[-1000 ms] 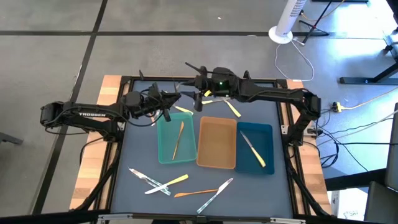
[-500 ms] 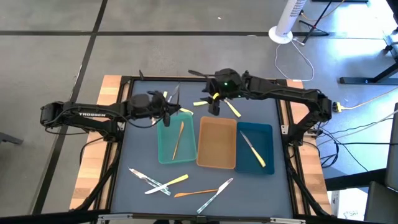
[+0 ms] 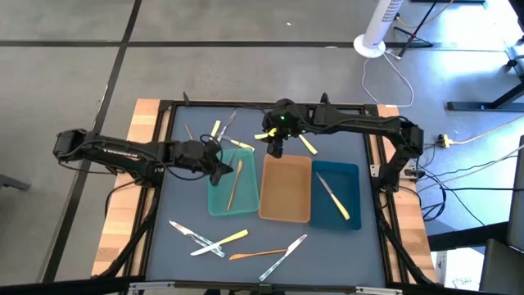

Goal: Sort silverware by color (type)
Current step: Put the gold knife into the green bin

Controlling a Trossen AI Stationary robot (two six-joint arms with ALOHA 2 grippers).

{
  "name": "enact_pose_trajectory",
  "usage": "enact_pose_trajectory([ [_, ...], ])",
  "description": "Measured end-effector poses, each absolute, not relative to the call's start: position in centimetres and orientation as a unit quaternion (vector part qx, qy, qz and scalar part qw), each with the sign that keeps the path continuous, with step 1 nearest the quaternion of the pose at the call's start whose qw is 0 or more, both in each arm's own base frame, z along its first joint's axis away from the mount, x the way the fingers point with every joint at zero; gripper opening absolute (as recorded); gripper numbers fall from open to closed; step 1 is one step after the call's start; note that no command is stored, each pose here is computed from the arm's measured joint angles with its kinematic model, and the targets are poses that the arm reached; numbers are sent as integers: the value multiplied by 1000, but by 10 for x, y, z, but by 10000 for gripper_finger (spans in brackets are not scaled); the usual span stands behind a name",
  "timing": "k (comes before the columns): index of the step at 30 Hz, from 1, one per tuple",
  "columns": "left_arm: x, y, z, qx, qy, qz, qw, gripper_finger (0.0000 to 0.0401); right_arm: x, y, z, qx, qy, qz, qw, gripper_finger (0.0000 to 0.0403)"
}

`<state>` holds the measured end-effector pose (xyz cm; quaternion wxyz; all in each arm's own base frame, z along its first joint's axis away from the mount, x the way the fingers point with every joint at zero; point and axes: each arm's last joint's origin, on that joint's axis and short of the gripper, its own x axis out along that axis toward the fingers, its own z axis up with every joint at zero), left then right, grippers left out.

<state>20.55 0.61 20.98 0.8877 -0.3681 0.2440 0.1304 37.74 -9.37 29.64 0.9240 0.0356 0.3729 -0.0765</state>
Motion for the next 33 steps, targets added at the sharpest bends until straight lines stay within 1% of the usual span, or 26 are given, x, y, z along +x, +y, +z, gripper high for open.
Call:
enact_pose_trajectory([
  [6,204,-12,202,-399,278,135,864,30,380,-94,298,34,359,-77,930,161],
  [16,209,-46,174,-436,361,143,811,35,382,-95,300,31,346,-78,934,161],
  [21,213,-50,161,-447,384,167,790,35,382,-95,300,31,347,-78,934,161],
  [27,218,-50,149,-447,397,195,778,36,382,-95,300,31,347,-78,934,161],
  [33,221,-50,143,-454,405,204,767,36,382,-95,300,31,345,-78,935,161],
])
